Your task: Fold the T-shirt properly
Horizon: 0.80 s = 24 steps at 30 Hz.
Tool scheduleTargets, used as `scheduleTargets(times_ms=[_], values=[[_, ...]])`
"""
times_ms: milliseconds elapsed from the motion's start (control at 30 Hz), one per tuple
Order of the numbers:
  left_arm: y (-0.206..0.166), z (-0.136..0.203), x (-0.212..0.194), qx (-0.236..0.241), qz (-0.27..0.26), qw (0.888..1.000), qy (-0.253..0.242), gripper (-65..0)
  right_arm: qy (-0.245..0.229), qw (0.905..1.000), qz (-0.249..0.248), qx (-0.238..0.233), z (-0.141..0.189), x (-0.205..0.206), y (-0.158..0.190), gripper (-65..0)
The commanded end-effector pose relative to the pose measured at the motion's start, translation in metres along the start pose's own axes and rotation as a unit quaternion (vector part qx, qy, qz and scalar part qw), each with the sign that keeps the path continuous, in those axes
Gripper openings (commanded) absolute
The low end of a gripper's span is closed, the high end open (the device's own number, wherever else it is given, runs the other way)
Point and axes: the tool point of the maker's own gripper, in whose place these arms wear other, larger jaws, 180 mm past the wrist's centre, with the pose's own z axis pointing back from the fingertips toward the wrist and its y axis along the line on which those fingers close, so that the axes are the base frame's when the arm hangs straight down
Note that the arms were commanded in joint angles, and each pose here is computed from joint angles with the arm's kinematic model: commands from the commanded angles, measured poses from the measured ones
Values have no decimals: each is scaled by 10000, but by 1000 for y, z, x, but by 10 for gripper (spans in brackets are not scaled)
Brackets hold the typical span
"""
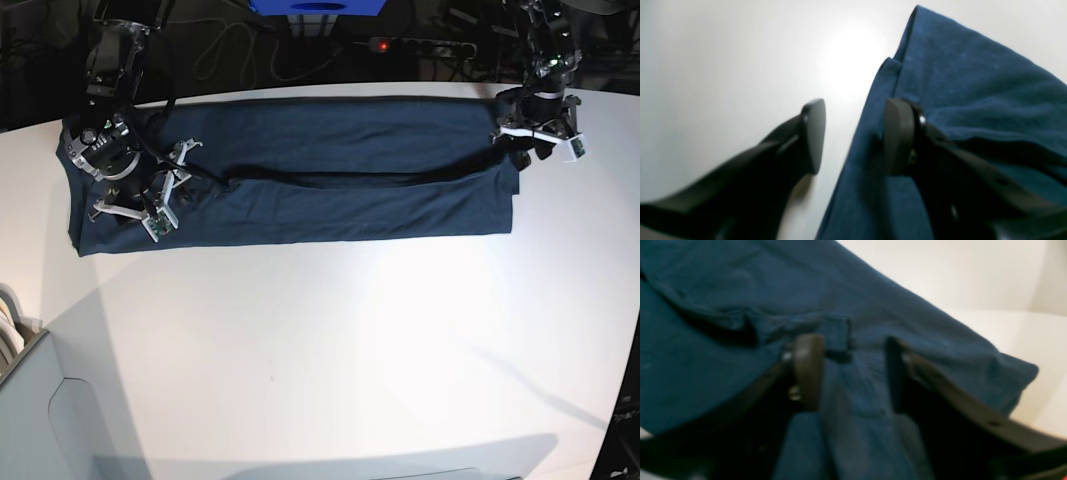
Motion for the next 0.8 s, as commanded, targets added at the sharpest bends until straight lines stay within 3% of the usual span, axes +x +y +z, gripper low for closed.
scheduleTargets(times_ms=[0,133,567,633,767], values=[[0,2,13,-25,-46,9998,-206,-370,-244,9996,106,-29,2,16,-6,-262],[0,2,13,-25,-46,9998,-206,-370,-190,9998,55,59,-7,15,-7,-171],[8,4,16,95,9,9996,-261,-370,206,9986,-238,416,-34,-10,1,-177],[12,4,18,148,32,9995,-289,-370,195,9987,-224,425,-33,-9,2,-220],[14,4,20,173,35,9994,-313,-370,228,9984,-246,464,-33,-13,6,-381]])
